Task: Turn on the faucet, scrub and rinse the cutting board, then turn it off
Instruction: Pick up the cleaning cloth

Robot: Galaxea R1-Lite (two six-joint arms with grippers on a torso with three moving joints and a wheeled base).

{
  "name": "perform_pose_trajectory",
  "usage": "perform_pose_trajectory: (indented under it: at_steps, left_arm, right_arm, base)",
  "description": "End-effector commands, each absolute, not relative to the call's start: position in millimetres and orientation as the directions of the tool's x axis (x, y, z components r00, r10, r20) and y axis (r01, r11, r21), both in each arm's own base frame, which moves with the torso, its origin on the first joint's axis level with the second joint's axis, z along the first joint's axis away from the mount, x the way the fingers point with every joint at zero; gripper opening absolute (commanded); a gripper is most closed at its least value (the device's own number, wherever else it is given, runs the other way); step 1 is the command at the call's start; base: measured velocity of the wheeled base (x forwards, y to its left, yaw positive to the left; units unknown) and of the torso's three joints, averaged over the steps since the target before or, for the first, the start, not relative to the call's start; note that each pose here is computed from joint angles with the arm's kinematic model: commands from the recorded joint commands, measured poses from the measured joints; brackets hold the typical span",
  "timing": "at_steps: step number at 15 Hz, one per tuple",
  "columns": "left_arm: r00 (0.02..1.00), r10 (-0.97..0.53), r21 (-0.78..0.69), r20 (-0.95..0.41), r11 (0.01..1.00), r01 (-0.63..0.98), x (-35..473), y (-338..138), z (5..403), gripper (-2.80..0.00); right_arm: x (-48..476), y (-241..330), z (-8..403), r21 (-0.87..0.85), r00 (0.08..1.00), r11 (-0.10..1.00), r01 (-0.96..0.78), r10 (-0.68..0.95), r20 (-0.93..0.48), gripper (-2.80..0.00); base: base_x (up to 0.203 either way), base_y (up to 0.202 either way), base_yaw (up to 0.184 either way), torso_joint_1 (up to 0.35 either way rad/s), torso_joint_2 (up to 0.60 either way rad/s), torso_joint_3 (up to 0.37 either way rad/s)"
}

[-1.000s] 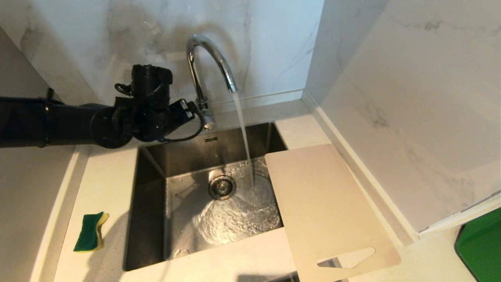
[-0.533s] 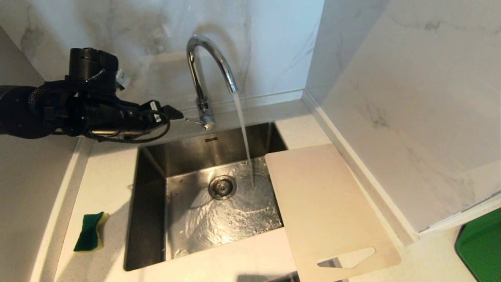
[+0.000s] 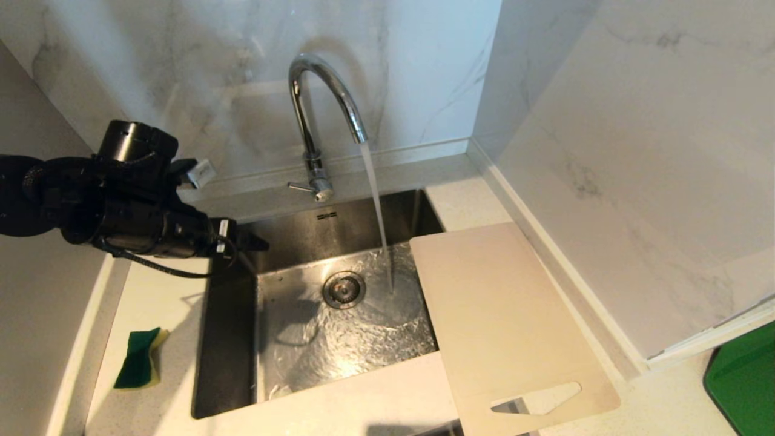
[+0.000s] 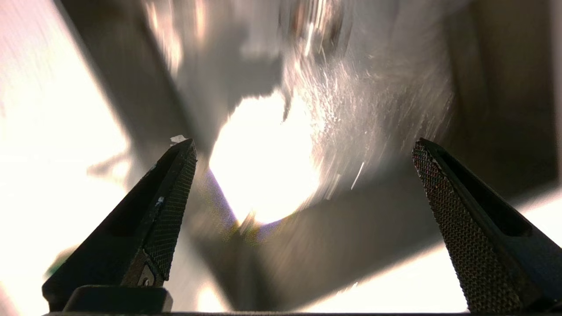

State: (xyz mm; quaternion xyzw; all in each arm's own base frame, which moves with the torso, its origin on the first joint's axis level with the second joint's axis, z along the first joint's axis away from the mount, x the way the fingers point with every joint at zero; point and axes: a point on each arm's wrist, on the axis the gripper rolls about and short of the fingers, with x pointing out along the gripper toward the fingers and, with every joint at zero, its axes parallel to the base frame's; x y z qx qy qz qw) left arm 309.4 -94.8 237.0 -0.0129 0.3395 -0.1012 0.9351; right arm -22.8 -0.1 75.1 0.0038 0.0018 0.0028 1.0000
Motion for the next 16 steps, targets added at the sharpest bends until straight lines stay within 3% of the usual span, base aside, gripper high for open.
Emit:
perform_pose_trajectory:
  at_steps: [1, 16]
  left_arm:
    - [0.72, -0.184, -0.073, -0.669, 0.98, 0.184, 306, -90, 232, -2.8]
    - [0.577, 0.049, 0.035, -0.815, 0.999, -0.036, 270, -33, 189, -2.8]
  right_arm:
    - [-23, 0, 75, 0.008, 1.0, 1.0, -0.007, 0.007, -0.005, -2.8]
    - [-23, 0, 75, 0.008, 1.0, 1.0, -0.008, 0.008, -0.005, -2.8]
  base:
    - [0.0, 0.0, 0.0, 0.0, 0.0, 0.0]
    - [0.0, 0.0, 0.0, 0.0, 0.0, 0.0]
